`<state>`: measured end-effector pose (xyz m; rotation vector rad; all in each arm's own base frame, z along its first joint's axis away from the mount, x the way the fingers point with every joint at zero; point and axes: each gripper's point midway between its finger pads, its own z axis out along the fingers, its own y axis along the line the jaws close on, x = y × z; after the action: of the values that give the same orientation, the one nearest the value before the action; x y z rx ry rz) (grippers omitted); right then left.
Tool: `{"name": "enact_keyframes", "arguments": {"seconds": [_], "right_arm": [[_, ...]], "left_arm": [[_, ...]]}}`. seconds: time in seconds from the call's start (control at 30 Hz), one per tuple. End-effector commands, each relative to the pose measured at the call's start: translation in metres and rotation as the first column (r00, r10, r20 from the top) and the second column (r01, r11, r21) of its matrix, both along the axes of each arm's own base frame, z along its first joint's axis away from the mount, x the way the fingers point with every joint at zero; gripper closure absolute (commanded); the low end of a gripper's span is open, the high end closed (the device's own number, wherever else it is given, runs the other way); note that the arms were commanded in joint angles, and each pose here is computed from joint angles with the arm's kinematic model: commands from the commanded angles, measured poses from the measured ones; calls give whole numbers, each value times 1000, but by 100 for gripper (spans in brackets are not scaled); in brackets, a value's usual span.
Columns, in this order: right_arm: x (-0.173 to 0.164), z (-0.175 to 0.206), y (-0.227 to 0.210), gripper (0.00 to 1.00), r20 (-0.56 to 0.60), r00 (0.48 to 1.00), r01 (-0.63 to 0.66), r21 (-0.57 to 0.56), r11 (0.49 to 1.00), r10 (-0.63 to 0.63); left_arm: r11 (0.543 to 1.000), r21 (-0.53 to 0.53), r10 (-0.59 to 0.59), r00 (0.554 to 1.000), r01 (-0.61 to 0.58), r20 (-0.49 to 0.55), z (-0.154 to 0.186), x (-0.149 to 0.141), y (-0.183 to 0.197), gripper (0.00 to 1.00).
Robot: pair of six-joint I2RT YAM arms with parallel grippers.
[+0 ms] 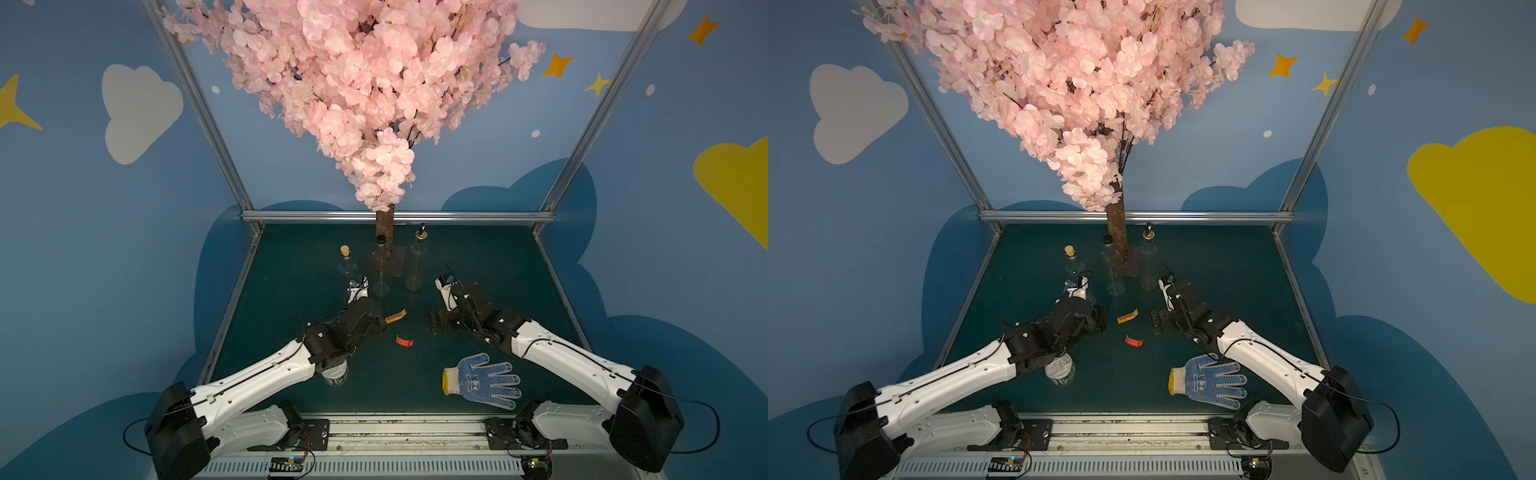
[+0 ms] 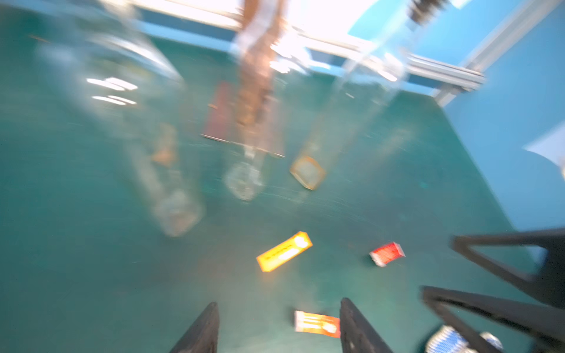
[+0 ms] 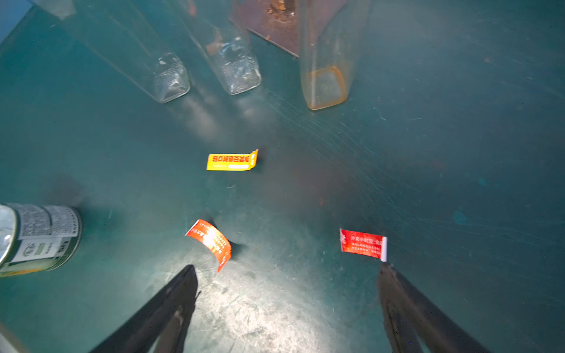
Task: Remove the label from the bottle
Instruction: Place the label at the center of the board, then reset both arms
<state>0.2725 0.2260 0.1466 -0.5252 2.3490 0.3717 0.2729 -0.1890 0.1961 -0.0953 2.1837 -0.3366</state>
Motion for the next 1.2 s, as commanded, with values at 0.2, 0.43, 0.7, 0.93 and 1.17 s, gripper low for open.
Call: {"name": "enact_keyframes", "arguments": {"seconds": [0.2,0.43,0.7,0.93,1.17], "right_arm": [[10,18,-14,9,2,998,57,36,998,-57],[18,22,-35,9,57,988,144,20,989,-145],[49,26,-96,9,178,908,395,-58,917,-380],[81,26,-149,9,197,821,548,-13,836,-535],[107,18,-179,9,214,786,597,-21,802,-579]], "left_arm": [[972,84,219,976,-218,-7,-4,5,91,31],[955,127,269,963,-268,11,-5,29,118,29],[931,200,298,952,-305,66,-17,74,148,25],[906,254,332,941,-339,72,-42,104,179,18],[905,257,336,940,-340,63,-69,124,195,0]]}}
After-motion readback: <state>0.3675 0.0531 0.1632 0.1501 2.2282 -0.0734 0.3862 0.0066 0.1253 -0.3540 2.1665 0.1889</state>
